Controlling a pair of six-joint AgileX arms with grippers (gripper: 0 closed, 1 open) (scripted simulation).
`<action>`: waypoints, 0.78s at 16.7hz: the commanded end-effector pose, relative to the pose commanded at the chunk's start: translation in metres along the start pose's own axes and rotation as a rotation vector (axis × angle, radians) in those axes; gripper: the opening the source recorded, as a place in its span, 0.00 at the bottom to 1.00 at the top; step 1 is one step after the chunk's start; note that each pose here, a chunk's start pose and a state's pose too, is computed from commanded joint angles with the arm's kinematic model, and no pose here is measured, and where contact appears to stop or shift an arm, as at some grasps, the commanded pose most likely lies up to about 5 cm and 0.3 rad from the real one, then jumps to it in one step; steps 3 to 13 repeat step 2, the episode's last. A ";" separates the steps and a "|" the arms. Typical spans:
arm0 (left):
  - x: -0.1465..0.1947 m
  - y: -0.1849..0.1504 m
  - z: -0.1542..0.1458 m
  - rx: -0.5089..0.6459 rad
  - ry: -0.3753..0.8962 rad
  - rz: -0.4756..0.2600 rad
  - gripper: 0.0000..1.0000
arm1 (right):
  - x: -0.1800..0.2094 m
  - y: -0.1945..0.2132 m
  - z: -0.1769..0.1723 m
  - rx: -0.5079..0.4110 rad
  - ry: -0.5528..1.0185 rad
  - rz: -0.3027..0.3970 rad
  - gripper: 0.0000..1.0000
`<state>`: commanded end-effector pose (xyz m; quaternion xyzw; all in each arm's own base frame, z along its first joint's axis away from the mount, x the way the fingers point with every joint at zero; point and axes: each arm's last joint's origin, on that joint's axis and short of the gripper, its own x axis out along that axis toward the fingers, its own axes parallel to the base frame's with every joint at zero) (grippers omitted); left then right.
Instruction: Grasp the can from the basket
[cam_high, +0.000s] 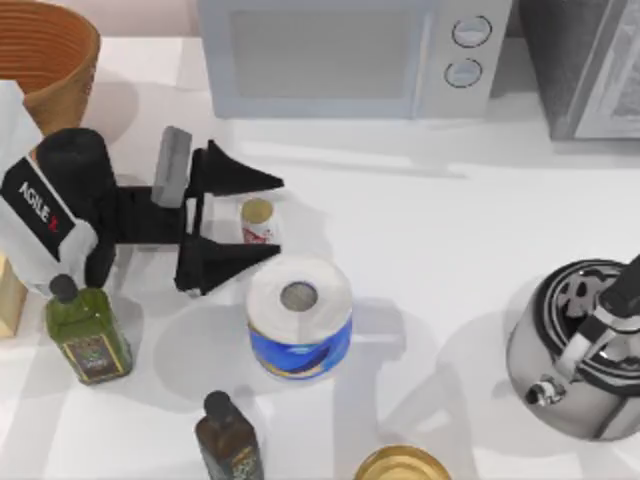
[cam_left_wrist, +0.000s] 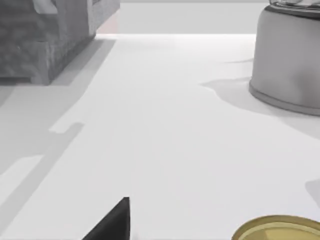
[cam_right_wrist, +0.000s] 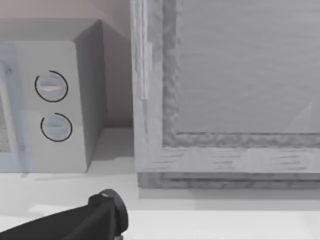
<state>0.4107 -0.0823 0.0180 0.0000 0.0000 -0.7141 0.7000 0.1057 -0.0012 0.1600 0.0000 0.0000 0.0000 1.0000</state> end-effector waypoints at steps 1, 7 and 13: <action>0.000 0.000 0.000 0.000 0.000 0.000 1.00 | 0.000 0.000 0.000 0.000 0.000 0.000 1.00; 0.000 0.000 0.000 0.000 0.000 0.000 1.00 | 0.000 0.000 0.000 0.000 0.000 0.000 1.00; 0.000 0.000 0.000 0.000 0.000 0.000 1.00 | 0.000 0.000 0.000 0.000 0.000 0.000 1.00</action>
